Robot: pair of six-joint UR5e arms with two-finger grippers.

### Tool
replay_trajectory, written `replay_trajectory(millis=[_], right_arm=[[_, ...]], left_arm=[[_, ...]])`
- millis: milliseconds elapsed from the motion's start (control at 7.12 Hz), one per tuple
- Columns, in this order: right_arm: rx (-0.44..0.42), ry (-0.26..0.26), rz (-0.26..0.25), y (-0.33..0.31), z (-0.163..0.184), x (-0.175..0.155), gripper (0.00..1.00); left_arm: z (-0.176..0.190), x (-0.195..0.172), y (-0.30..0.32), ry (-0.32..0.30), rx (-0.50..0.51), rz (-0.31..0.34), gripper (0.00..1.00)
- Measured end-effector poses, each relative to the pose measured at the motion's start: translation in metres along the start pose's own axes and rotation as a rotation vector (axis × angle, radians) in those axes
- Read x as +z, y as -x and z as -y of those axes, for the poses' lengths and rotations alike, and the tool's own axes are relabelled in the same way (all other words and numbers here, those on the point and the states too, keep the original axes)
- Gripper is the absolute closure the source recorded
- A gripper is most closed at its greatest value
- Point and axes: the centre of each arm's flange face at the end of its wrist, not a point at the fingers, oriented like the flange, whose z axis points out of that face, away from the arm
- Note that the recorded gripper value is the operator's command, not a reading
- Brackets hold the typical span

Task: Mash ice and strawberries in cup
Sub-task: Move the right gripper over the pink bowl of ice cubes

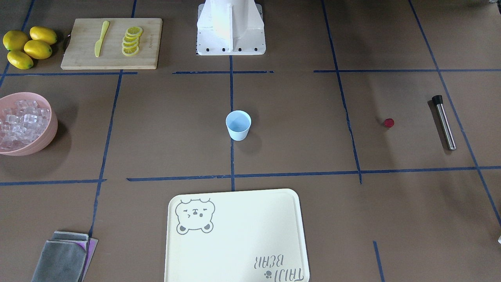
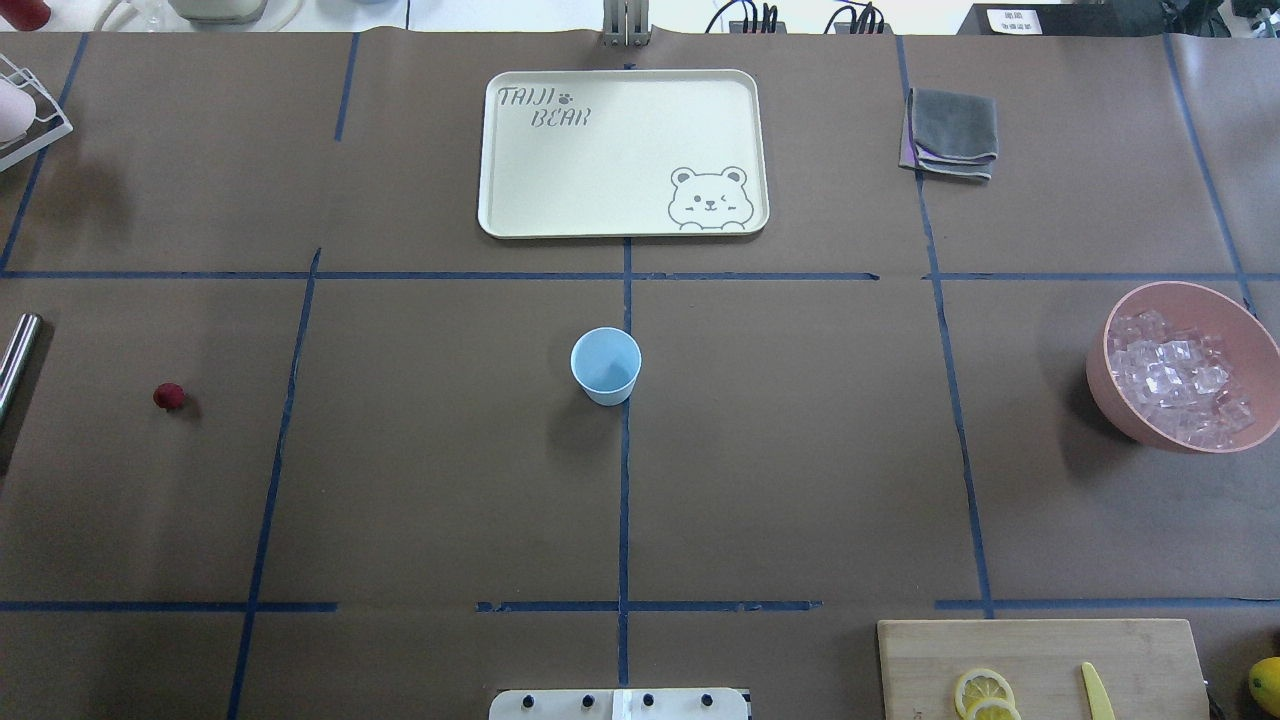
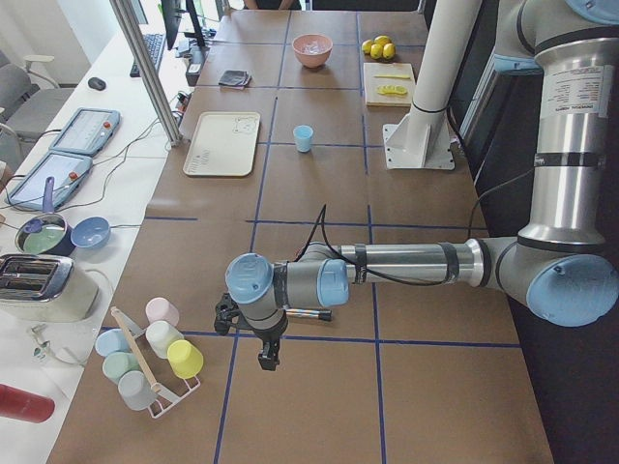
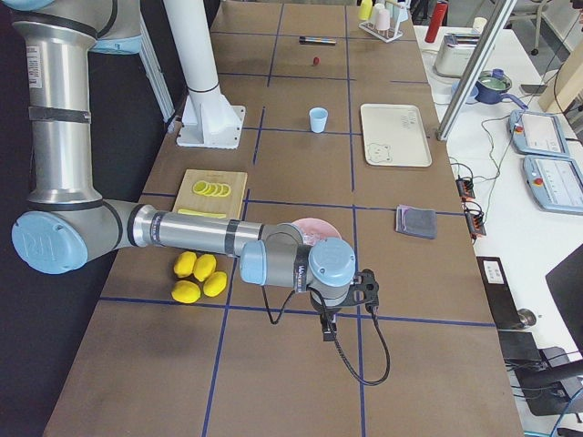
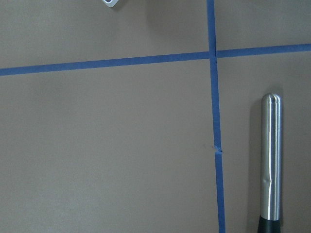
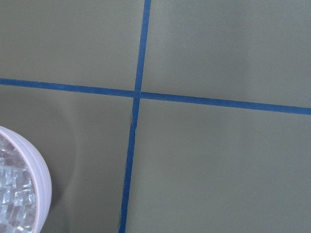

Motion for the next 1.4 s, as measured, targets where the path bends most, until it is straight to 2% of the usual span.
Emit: replay_trajectory(millis=[561,1123,1404], right_arm=[[-0.005,-0.007,-0.003,0.003,0.005,-0.004,0.00],[-0.035,-0.037,-0.008,0.028,0.032,-0.019,0.01],[0.001,-0.041,-0.013,0.079,0.035,-0.020,0.02]], left_arm=[[0.003,-0.005,-0.004,-0.012,0.011,-0.003,0.00],[0.005,-0.011,-0.009,-0.024,0.022,-0.001,0.00],[0.005,-0.014,-0.011,-0.029,0.025,0.000,0.00]])
